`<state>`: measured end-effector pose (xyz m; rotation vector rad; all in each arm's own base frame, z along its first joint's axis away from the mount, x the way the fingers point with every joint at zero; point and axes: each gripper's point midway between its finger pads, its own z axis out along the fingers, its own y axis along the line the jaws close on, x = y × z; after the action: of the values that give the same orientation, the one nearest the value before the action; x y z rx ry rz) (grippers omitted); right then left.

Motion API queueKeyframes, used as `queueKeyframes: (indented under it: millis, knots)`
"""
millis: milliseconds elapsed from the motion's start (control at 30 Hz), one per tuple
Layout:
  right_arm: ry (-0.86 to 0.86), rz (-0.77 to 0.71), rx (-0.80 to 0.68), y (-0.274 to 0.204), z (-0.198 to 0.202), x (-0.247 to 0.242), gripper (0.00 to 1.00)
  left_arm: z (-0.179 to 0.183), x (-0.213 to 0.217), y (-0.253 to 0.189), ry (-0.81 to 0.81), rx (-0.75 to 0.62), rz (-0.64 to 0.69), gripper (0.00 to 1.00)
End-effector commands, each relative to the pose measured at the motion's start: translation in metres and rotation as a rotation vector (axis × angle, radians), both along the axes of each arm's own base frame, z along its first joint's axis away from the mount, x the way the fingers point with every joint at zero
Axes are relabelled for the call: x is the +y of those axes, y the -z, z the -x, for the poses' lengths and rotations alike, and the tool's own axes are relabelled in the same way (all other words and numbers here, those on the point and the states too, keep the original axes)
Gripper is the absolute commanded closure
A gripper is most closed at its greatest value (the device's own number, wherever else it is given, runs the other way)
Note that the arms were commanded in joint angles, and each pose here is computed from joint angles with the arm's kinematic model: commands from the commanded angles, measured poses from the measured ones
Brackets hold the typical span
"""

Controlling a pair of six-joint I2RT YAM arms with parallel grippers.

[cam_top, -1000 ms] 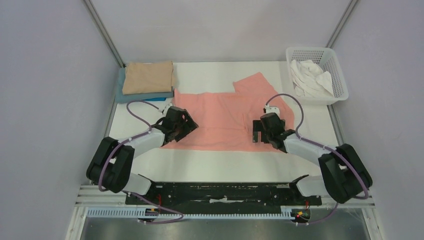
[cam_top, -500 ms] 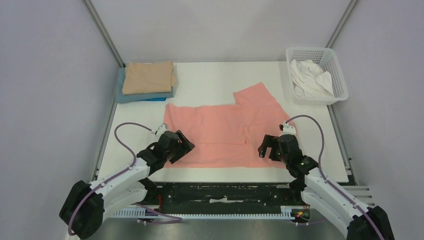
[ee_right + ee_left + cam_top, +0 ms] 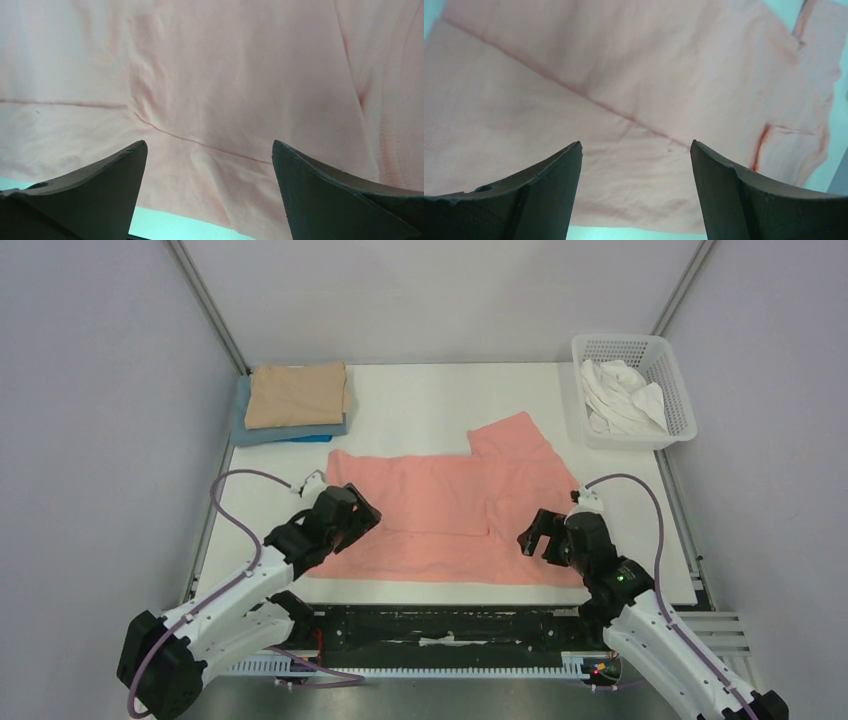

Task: Fold and stack the t-shirts
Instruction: Fold the flattened tshirt in 1/3 of the way, then grab the side of the flattened tshirt furthest away from the robot with both arms

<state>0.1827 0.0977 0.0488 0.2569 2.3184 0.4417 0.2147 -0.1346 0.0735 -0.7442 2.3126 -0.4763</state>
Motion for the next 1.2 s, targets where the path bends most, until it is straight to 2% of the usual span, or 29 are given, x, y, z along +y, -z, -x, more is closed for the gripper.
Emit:
queueKeyframes:
  millis: [0, 200, 333, 433, 533, 633, 800, 1167]
  knots:
    - [0.046, 0.003, -0.203, -0.065, -0.037, -0.001, 0.02, -0.035, 0.020, -0.046, -0.071, -0.109, -0.137, 0.15]
    - [0.046, 0.037, -0.342, -0.096, -0.070, 0.003, 0.02, -0.101, 0.034, -0.068, -0.060, -0.135, -0.190, 0.15]
    - [-0.010, 0.072, -0.347, -0.092, -0.081, 0.012, 0.02, -0.156, 0.057, -0.047, -0.080, -0.070, -0.224, 0.16]
    - [-0.020, 0.123, -0.318, -0.081, -0.085, 0.009, 0.02, -0.191, 0.063, -0.031, -0.061, -0.005, -0.252, 0.26]
    - [-0.021, 0.166, -0.287, -0.070, -0.086, 0.006, 0.02, -0.211, 0.078, -0.008, -0.098, 0.095, -0.349, 0.30]
    - [-0.027, 0.187, -0.276, -0.066, -0.088, 0.005, 0.02, -0.223, 0.092, 0.007, -0.134, 0.163, -0.420, 0.35]
    - [-0.020, 0.216, -0.263, -0.059, -0.088, 0.001, 0.02, -0.226, 0.098, 0.031, -0.157, 0.253, -0.448, 0.40]
    - [-0.028, 0.241, -0.246, -0.050, -0.086, -0.002, 0.02, -0.235, 0.115, 0.049, -0.206, 0.323, -0.527, 0.49]
